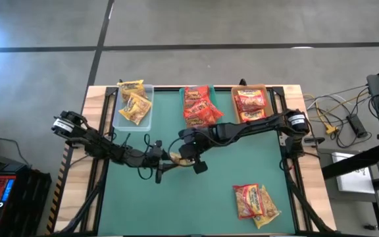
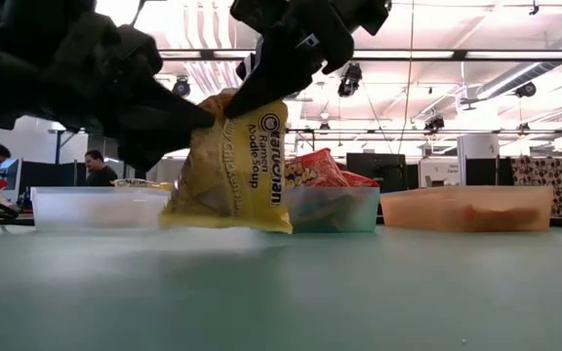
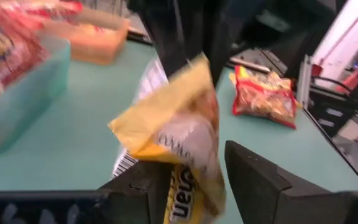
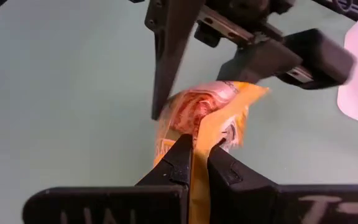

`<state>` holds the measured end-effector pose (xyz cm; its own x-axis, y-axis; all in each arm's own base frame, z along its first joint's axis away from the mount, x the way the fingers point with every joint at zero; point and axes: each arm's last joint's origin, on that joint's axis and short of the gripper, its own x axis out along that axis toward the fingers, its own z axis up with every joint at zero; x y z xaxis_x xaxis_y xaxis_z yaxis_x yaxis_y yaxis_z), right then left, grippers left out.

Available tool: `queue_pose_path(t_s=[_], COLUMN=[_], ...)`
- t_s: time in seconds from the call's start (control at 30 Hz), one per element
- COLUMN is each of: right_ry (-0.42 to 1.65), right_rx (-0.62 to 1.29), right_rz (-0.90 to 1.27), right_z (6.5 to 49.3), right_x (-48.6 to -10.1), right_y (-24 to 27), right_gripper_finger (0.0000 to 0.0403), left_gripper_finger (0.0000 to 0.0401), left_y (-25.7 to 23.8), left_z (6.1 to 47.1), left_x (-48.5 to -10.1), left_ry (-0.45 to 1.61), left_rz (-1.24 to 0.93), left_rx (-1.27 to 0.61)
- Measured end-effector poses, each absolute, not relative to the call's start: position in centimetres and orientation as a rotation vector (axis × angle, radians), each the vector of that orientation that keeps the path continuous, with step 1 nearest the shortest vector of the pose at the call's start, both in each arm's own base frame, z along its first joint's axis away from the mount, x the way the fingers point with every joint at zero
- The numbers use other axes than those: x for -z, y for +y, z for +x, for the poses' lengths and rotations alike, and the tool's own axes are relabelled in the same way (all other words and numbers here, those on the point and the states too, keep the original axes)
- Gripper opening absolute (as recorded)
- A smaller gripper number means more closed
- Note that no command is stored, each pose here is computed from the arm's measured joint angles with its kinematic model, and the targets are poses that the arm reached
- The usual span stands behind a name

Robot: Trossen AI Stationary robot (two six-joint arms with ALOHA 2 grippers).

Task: Sort Maruchan noodles
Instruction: Put the yellow noodle pack into the transparent bin

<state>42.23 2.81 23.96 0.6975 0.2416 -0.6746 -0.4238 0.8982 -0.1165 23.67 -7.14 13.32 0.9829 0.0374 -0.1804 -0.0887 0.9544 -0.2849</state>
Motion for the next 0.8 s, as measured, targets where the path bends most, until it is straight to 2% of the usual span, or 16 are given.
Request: queue_pose_path(t_s=[0.17, 0.4, 0.63, 0.8], right_ry=[0.704, 0.749, 0.856, 0.942], right_rx=[-0.397, -0.372, -0.315, -0.175], right_rz=[-0.28, -0.198, -0.056, -0.068], right_z=[42.2, 41.9, 41.2, 40.6], right_x=[-23.8, -23.9, -25.8, -27.2], right_y=[3.8, 4.0, 3.8, 3.4], right_gripper_finger=[0.0008, 0.0008, 0.0026, 0.0043], left_gripper_finger=[0.0096, 0.0007, 0.0001, 0.0001], left_y=[-7.5, -7.5, -7.2, -6.3], left_z=[24.9, 24.9, 24.4, 24.1], left_x=[-13.7, -13.3, -13.3, -13.5], left_ry=[0.175, 0.187, 0.192, 0.177], left_rz=[-0.255, -0.306, -0.326, -0.33], left_rx=[-0.069, -0.079, -0.085, -0.123])
